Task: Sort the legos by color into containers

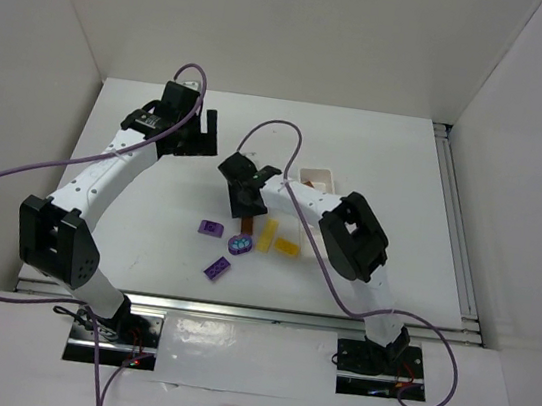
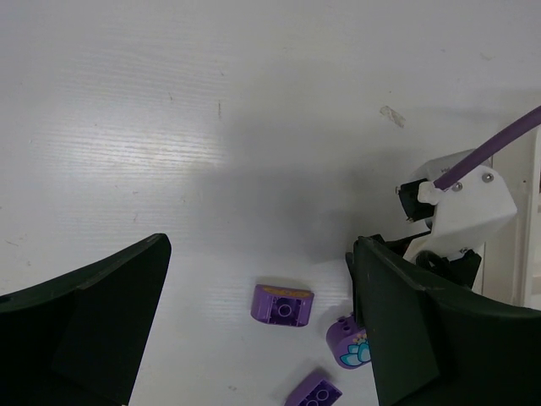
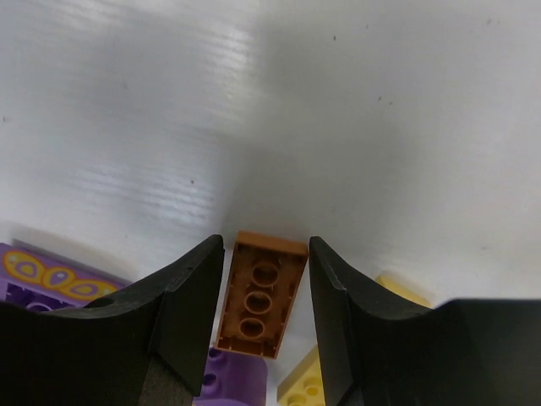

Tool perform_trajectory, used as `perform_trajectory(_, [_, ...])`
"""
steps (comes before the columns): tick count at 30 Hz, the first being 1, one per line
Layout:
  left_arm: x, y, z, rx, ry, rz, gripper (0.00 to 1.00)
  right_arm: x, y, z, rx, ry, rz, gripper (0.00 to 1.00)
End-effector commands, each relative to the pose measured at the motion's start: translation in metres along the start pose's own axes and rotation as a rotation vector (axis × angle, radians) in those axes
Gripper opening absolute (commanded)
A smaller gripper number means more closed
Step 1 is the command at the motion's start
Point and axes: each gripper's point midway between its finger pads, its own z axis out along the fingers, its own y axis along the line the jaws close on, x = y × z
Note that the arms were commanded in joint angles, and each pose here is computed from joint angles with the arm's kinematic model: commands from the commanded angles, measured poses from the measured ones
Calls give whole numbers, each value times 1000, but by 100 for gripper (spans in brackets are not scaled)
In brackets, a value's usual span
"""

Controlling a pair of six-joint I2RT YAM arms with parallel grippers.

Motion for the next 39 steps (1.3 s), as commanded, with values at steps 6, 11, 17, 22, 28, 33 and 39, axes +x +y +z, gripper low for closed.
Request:
perform_trajectory(6, [-8, 2, -5, -5, -35, 24, 100, -6, -13, -7, 30, -5, -2, 55])
perform_trajectory(11, [-8, 2, -5, -5, -35, 24, 100, 17, -18, -9, 44, 48, -17, 60])
perform_trajectory(17, [-8, 0, -5, 3, -32, 24, 100, 20, -5, -15, 32, 36, -33, 47])
perform_trajectory(22, [-8, 0, -5, 3, -32, 24, 100, -4, -4, -18, 59, -27, -35, 39])
perform_trajectory(28, [-11, -3, -7, 17, -38, 23, 100, -74, -29, -28, 155, -173, 5, 37])
perform_trajectory(33, [-15, -4, -9, 20, -46, 22, 100, -113, -78, -47, 210, -258, 104, 37])
perform_trajectory(39, [-15, -3, -4, 9, -41, 23, 100, -129, -154, -76, 290, -350, 256, 37])
